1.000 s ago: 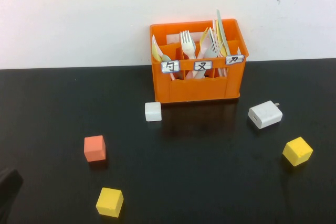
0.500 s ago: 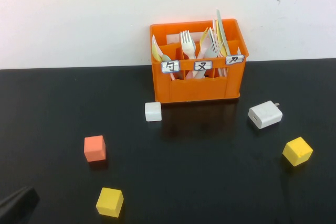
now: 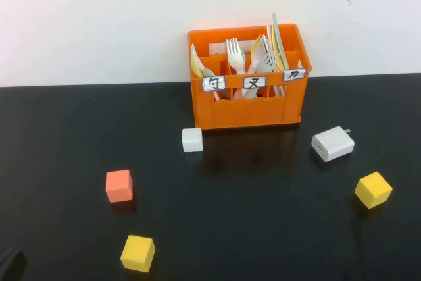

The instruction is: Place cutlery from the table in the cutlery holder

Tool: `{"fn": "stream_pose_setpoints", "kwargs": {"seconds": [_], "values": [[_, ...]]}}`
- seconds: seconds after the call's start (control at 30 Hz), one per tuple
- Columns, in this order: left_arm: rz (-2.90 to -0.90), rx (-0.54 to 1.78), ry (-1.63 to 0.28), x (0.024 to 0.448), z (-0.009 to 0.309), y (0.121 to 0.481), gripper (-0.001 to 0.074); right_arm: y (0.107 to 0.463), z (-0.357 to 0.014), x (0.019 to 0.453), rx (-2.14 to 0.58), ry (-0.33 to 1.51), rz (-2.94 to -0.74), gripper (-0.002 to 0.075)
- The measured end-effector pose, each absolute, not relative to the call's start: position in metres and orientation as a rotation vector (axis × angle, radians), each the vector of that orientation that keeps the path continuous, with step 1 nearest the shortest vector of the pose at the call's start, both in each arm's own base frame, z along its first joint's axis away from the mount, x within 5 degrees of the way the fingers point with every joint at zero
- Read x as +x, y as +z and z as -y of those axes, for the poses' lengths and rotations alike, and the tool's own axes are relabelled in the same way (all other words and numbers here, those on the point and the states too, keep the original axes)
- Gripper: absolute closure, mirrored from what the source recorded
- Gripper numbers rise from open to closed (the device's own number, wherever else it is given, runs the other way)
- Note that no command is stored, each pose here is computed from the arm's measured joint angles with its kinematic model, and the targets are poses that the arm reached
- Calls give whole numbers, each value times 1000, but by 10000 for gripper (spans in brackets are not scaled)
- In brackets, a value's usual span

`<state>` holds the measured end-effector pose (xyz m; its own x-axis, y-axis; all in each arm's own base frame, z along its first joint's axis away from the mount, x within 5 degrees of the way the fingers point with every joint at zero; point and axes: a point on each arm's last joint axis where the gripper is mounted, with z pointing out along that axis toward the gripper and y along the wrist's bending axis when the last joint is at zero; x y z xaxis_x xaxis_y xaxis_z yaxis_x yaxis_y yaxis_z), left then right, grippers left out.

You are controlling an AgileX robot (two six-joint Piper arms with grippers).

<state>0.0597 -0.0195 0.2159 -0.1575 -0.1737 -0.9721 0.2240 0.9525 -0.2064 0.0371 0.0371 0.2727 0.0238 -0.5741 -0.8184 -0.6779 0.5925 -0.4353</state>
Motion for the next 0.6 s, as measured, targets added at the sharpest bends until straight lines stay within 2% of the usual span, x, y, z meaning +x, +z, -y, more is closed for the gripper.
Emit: {"fn": "stream_pose_setpoints", "kwargs": {"seconds": [0.27,0.6], "values": [[-1728,-100,-316,58,10,201,736,273,-37,37,-1059,112,-1645,728],[-1757,-155,-328,54,9,184,736,273,-37,37,-1058,114,-1645,728]]}}
